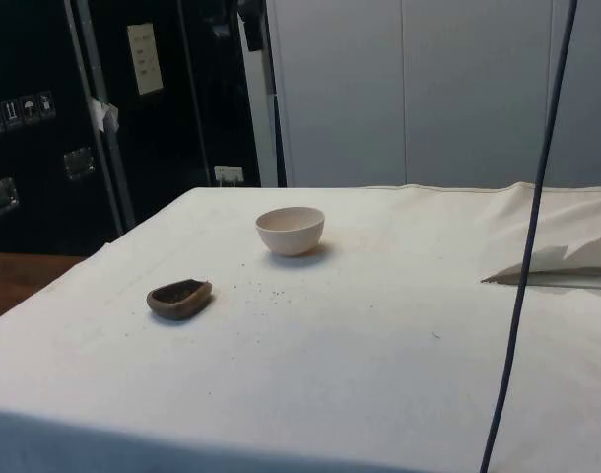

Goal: Pour the coffee beans from the cup into the bowl.

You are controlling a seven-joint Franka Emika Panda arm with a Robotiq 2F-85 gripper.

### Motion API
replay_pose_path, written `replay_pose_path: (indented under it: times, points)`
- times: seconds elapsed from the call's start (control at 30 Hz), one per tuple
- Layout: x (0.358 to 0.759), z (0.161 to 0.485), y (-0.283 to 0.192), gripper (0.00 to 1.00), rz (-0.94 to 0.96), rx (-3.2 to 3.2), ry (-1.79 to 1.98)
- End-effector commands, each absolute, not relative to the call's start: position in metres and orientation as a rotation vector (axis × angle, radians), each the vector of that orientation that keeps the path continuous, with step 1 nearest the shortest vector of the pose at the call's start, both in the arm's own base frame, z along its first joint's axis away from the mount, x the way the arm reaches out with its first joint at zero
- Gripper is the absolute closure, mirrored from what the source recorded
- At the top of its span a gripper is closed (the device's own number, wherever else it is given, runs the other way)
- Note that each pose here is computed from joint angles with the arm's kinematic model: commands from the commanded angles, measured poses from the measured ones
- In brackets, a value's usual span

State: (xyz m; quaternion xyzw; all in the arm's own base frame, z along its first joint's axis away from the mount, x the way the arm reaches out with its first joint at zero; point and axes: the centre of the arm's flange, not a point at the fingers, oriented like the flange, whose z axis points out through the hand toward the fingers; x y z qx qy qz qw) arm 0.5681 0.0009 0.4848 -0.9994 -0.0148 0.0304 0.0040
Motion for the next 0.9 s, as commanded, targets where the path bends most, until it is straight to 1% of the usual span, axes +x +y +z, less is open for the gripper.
replay_pose_path:
  times: [0.0, 0.33, 0.53, 0.87]
  points:
    - [0.572, 0.483, 0.001, 0.0, 0.094, -3.132, -0.046]
    - [0.59, 0.476, 0.008, 0.0, 0.069, -3.137, -0.038]
    - [0.604, 0.472, 0.02, 0.0, 0.048, -3.143, -0.016]
    - [0.613, 0.467, 0.039, 0.0, 0.028, -3.148, 0.027]
